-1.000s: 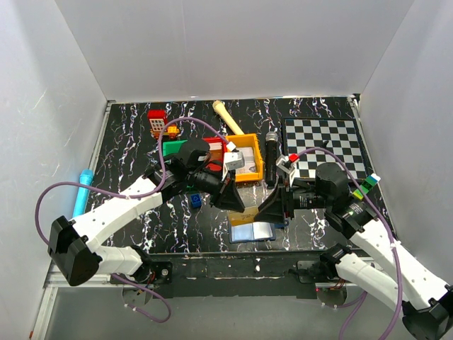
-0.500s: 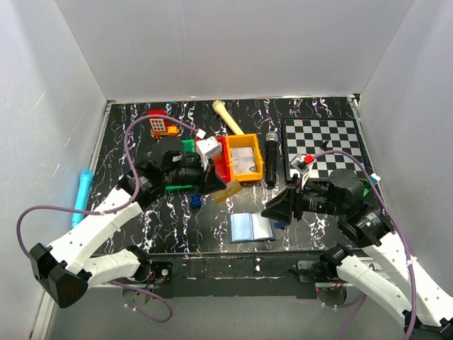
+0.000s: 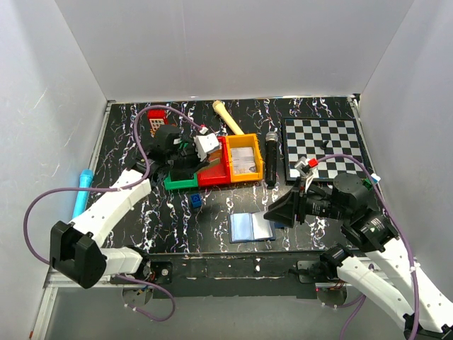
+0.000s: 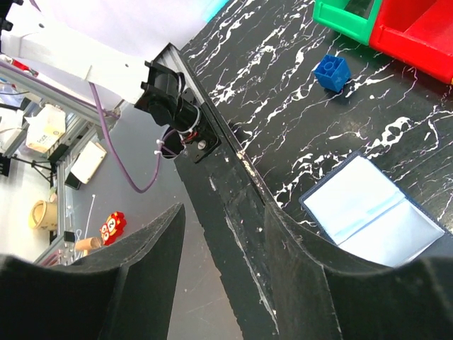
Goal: Take the credit cards out of the card holder
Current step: Place the credit card in the storage box.
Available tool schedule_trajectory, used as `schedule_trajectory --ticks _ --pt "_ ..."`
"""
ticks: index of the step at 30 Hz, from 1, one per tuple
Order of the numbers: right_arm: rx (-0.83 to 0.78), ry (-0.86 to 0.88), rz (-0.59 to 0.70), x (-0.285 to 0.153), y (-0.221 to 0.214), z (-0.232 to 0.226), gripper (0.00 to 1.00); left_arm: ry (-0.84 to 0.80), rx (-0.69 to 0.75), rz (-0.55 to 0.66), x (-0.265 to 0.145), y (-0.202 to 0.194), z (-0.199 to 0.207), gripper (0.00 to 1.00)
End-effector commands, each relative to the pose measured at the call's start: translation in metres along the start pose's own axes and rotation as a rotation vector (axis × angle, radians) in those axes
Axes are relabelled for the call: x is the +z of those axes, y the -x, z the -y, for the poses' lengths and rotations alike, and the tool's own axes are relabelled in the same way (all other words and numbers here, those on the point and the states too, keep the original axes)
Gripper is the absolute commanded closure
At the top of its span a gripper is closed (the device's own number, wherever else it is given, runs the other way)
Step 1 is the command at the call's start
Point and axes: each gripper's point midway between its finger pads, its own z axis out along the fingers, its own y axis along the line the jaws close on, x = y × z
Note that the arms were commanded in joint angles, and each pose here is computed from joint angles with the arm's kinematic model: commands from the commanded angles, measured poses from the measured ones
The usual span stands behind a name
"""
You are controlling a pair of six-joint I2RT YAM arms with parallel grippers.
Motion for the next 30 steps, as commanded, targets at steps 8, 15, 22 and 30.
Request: schedule_trajectory --ticks 8,15,22,30 --pt "-0.002 0.019 -0.008 0.0 -0.013 0.004 0.44 -0.136 0.451 0.064 0.017 0.005 -0.019 1.0" --pt "0.018 0.014 -0.035 0.005 -0.02 0.01 0.45 -0.135 0.486 0.02 0.035 -0.011 -0.037 1.0" --pt "0.03 0.003 -0.054 0.008 -0.024 0.016 0.45 -0.142 0.481 0.007 0.05 -0.02 -0.054 1.0" --pt "0.04 -0.014 -0.066 0.012 -0.024 0.021 0.46 -0.16 0.471 0.034 0.067 -0.022 -0.057 1.0"
